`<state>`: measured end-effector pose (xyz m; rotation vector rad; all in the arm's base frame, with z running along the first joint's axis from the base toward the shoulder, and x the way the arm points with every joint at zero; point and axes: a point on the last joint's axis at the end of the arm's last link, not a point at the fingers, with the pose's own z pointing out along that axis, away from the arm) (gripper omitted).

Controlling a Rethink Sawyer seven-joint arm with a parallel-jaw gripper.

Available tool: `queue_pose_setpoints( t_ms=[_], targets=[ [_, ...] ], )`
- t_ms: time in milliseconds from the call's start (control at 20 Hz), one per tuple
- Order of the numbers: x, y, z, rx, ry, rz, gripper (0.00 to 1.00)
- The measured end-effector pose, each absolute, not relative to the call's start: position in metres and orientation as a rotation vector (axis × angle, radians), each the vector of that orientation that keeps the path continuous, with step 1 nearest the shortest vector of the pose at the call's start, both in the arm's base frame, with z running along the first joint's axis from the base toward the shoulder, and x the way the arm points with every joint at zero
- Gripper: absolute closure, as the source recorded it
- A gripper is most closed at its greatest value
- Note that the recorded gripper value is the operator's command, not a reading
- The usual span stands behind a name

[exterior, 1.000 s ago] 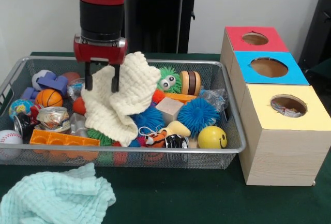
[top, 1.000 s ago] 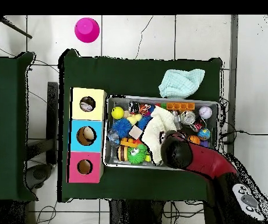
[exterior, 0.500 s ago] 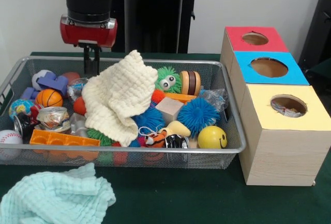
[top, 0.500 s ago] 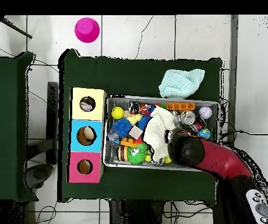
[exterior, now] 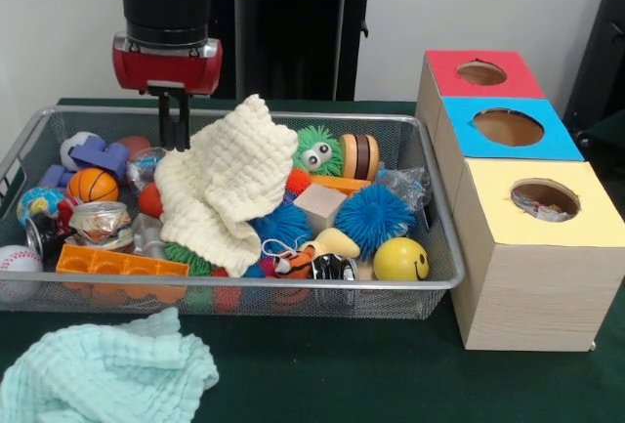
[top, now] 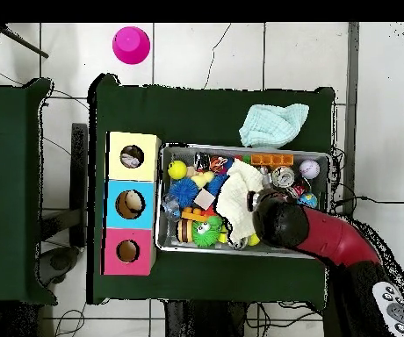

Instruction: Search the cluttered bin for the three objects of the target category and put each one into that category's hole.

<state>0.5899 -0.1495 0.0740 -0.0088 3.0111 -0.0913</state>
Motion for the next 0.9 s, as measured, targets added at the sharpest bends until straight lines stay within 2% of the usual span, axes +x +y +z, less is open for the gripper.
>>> queue_pose_setpoints(
  t_ms=[300, 350, 900],
  targets=[
    [0.595, -0.144, 0.083, -0.022, 2.995, -0.097, 1.00],
    [0.600, -0.140, 0.091, -0.028, 2.981, -0.103, 0.00],
    [0.615, -0.117, 0.113, -0.073, 2.942, -0.117, 0.00]
  ],
)
